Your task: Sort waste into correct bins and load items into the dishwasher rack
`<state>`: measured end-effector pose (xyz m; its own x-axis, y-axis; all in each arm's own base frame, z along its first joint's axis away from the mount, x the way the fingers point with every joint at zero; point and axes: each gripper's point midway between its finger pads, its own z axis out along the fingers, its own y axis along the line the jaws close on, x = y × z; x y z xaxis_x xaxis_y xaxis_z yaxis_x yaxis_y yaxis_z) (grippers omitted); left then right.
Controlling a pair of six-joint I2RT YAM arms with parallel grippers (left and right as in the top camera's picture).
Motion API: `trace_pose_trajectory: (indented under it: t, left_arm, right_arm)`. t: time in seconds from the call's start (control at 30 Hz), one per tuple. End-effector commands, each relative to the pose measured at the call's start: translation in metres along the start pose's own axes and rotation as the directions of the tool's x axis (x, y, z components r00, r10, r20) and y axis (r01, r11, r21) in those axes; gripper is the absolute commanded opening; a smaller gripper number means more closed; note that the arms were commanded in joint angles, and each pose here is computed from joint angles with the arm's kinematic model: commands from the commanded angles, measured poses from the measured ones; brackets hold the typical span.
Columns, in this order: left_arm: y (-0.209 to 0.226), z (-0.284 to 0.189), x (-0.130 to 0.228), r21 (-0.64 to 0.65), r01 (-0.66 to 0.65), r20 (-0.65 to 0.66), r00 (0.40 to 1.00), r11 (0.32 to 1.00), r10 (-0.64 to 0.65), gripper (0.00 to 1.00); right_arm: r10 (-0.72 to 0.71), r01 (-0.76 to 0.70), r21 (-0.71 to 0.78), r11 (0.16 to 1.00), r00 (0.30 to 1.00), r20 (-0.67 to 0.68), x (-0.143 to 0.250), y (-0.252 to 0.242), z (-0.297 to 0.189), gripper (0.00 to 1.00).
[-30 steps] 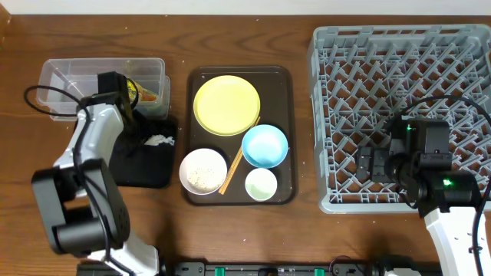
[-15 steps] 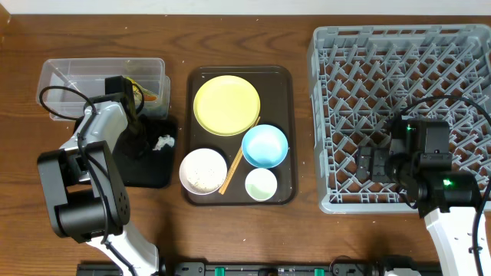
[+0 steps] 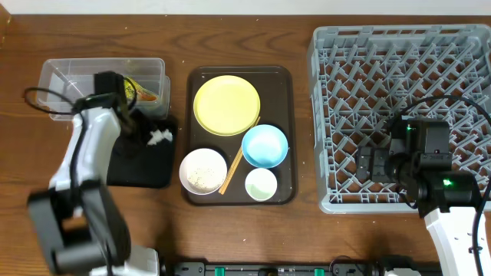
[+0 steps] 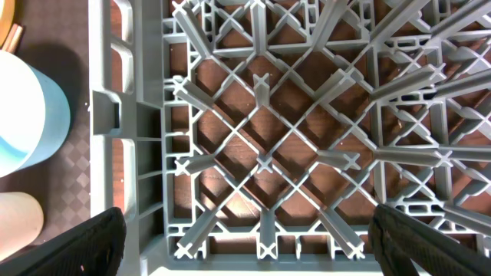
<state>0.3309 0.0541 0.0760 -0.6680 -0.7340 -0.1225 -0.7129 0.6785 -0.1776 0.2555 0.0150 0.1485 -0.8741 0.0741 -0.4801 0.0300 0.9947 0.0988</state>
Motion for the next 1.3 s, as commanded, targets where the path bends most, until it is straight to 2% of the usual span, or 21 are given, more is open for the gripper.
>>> trace_pose_trajectory:
  t: [0.0, 0.23, 0.33, 0.47, 0.57, 0.63, 0.7, 0.8, 0.9, 1.03, 1.27]
  left_arm:
    - [-0.011, -0.036, -0.012, 0.071, -0.045, 0.118, 0.992, 0.996, 0.037, 0.06]
    - [-0.047, -0.085, -0.058, 0.231, -0.116, 0.385, 0.923, 0.966, 0.018, 0.07]
    - [-0.057, -0.084, -0.079, 0.247, -0.126, 0.451, 0.893, 0.961, 0.001, 0.07]
    - [-0.067, -0.067, -0.095, 0.259, -0.133, 0.470, 0.883, 0.957, -0.005, 0.08]
    - [-0.068, -0.046, -0.099, 0.246, -0.125, 0.449, 0.894, 0.961, 0.001, 0.22]
    - [-0.068, -0.036, -0.100, 0.238, -0.121, 0.437, 0.900, 0.964, 0.005, 0.27]
    - [-0.068, -0.034, -0.100, 0.232, -0.130, 0.438, 0.899, 0.964, 0.016, 0.36]
    - [-0.072, -0.047, -0.102, 0.218, -0.192, 0.465, 0.882, 0.957, 0.070, 0.39]
    - [-0.074, -0.071, -0.094, 0.226, -0.237, 0.464, 0.879, 0.945, 0.109, 0.39]
    - [-0.067, -0.096, -0.059, 0.242, -0.249, 0.398, 0.907, 0.938, 0.137, 0.40]
    - [-0.051, -0.091, 0.033, 0.163, -0.310, 0.151, 0.946, 0.937, 0.287, 0.41]
  right_arm:
    - [0.001, 0.000, -0.010, 1.000, 1.000, 0.024, -0.007, 0.002, -0.006, 0.99]
    - [0.001, -0.001, -0.010, 1.000, 1.000, 0.022, -0.007, 0.002, -0.006, 0.99]
    - [0.001, -0.001, -0.010, 1.000, 1.000, 0.022, -0.007, 0.002, -0.006, 0.99]
    - [0.001, -0.001, -0.010, 1.000, 1.000, 0.022, -0.007, 0.002, -0.006, 0.99]
    - [0.001, -0.001, -0.010, 1.000, 1.000, 0.022, -0.007, 0.002, -0.006, 0.99]
    - [0.001, -0.001, -0.010, 1.000, 1.000, 0.021, -0.007, 0.002, -0.006, 0.99]
    - [0.001, -0.001, -0.010, 1.000, 1.000, 0.022, -0.007, 0.002, -0.006, 0.99]
    - [0.001, -0.001, -0.010, 1.000, 1.000, 0.022, -0.007, 0.002, -0.006, 0.99]
    - [0.001, -0.001, -0.009, 1.000, 1.000, 0.022, -0.007, 0.002, -0.006, 0.99]
    - [0.001, 0.000, -0.009, 1.000, 1.000, 0.023, -0.007, 0.002, -0.006, 0.99]
    - [0.000, 0.000, -0.010, 1.000, 1.000, 0.026, -0.008, 0.002, -0.006, 0.99]
